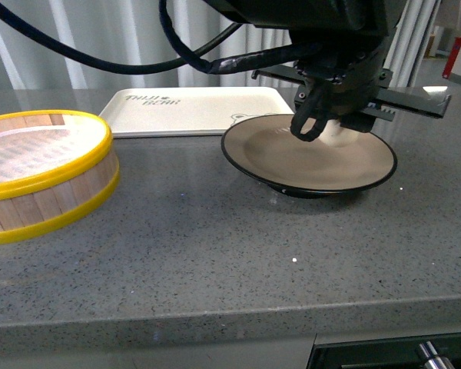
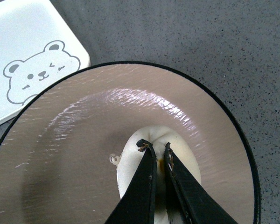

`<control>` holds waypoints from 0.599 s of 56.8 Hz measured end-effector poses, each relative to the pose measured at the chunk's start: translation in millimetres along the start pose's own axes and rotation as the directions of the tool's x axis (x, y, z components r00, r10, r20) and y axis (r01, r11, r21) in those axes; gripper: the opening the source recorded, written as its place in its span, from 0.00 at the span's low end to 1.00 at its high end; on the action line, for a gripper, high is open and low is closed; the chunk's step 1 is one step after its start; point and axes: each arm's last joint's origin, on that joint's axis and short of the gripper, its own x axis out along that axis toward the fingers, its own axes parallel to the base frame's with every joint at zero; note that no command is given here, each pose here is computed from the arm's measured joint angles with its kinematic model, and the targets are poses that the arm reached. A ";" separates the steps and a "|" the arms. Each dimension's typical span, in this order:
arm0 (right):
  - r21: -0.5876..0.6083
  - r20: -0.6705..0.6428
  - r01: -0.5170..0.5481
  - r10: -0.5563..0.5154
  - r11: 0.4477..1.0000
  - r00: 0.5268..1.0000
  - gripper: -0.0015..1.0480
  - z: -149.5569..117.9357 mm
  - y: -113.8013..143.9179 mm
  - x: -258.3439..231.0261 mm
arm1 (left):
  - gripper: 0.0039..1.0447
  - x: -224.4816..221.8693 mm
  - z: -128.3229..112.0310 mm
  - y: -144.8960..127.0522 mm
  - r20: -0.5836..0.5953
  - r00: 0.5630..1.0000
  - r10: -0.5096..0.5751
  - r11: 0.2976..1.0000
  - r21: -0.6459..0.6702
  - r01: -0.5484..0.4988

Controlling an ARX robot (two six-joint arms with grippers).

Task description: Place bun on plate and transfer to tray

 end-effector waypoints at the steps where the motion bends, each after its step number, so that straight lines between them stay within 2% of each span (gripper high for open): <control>1: 0.000 0.000 0.000 0.000 1.000 1.000 0.92 0.0 0.0 0.0 | 0.03 0.5 -0.5 0.1 -0.002 1.000 0.000 1.000 0.000 0.000; 18: 0.000 0.000 0.000 0.000 1.000 1.000 0.92 0.0 0.0 0.0 | 0.45 4.0 -3.1 1.2 -0.019 1.000 0.009 1.000 0.000 -0.009; 25: 0.000 0.000 0.000 0.000 1.000 1.000 0.92 0.0 0.0 0.0 | 0.70 3.8 -3.0 3.1 -0.014 1.000 0.005 1.000 -0.010 -0.005; 31: 0.000 0.000 0.000 0.000 1.000 1.000 0.92 0.0 0.0 0.0 | 0.84 2.2 -4.3 5.5 -0.014 1.000 0.005 1.000 -0.016 -0.005; 34: 0.000 0.000 0.000 0.000 1.000 1.000 0.92 0.0 0.0 0.0 | 0.94 -1.1 -4.0 9.2 -0.008 1.000 0.008 1.000 -0.024 -0.008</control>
